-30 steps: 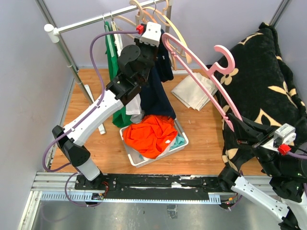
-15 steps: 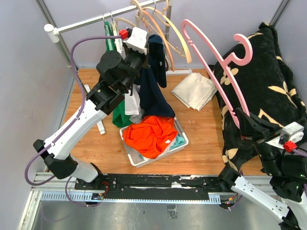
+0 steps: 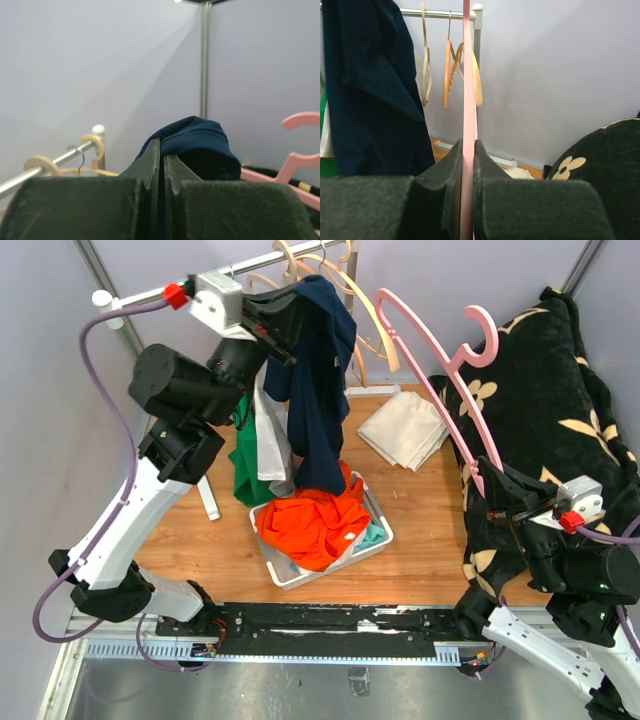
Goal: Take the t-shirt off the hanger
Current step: Place the T-shirt in the bin.
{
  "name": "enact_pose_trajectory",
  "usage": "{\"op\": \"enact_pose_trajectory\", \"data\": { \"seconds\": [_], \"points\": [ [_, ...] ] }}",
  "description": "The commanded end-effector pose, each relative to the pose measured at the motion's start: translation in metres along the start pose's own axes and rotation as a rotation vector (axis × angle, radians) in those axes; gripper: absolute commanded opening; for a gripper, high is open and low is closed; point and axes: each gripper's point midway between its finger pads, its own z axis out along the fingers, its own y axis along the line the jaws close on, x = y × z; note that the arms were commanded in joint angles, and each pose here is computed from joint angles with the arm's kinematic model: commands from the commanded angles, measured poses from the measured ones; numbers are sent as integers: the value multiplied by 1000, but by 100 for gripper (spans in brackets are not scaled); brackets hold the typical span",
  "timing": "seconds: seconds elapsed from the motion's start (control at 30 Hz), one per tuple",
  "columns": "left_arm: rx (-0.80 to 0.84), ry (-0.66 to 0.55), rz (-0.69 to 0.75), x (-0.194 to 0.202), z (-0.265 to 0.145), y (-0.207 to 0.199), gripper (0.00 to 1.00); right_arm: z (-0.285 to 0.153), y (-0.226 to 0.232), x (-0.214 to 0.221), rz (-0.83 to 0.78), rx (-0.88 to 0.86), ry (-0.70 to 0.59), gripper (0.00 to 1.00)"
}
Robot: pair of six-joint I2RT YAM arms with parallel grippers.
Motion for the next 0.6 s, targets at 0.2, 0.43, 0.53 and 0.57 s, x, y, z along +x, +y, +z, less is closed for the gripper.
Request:
{"op": "enact_pose_trajectory", "data": {
  "seconds": [0.2,0.43,0.53,0.57],
  "points": [
    [147,-399,-143,-158,-31,-16,1,4,-1,-11,39,14,-49,1],
    [149,-482,-200,-187,-39,-14,1,4,-1,-12,46,16,-51,1],
    [153,-483,-220,-191,-40,-14,1,4,0,-12,48,12,-51,1],
    [158,-473,-225,-188,-41,-15,1,4,0,-11,47,12,-51,1]
  ]
}}
